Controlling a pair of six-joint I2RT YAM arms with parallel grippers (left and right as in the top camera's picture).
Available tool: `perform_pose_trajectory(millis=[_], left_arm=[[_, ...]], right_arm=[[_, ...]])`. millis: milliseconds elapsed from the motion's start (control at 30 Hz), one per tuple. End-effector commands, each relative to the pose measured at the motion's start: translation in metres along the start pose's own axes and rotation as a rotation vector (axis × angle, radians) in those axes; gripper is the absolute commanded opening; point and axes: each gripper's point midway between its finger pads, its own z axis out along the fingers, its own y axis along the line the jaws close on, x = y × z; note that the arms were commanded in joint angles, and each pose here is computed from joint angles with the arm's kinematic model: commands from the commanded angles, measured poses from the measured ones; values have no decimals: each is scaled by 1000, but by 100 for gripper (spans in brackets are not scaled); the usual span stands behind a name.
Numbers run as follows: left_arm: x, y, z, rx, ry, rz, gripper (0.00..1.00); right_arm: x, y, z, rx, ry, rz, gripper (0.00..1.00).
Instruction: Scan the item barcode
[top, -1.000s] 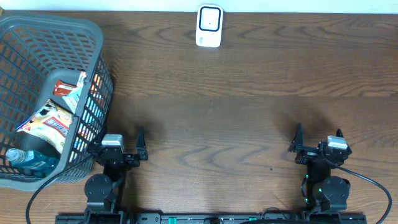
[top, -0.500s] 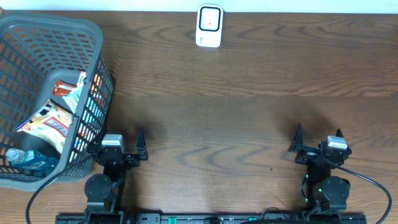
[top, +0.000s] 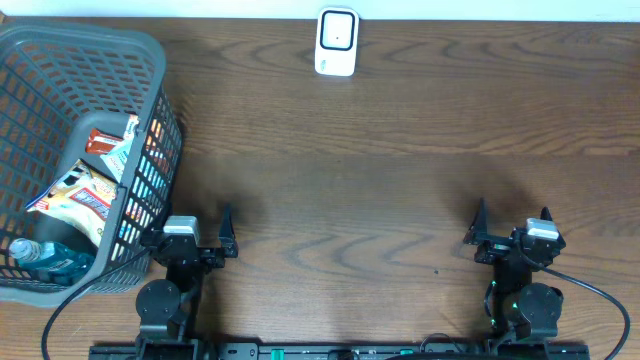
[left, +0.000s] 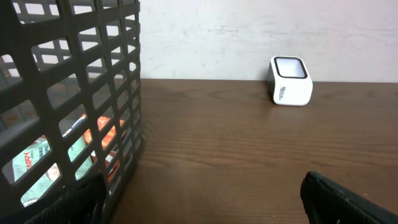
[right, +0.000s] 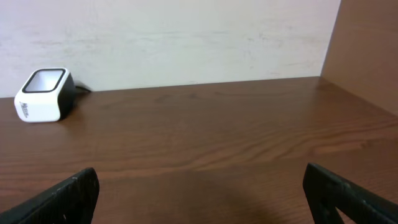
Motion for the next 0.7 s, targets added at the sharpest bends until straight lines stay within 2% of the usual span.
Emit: perform_pose_trajectory(millis=[0, 400, 667], left_arm=[[15, 0, 1, 4, 44, 5, 98], [14, 1, 1, -6, 38, -1, 98], [-7, -51, -9, 302, 6, -175, 98]], right_arm=[[0, -1, 0, 5, 0, -14, 99], [0, -1, 0, 5, 0, -14, 99], [0, -1, 0, 5, 0, -14, 99]])
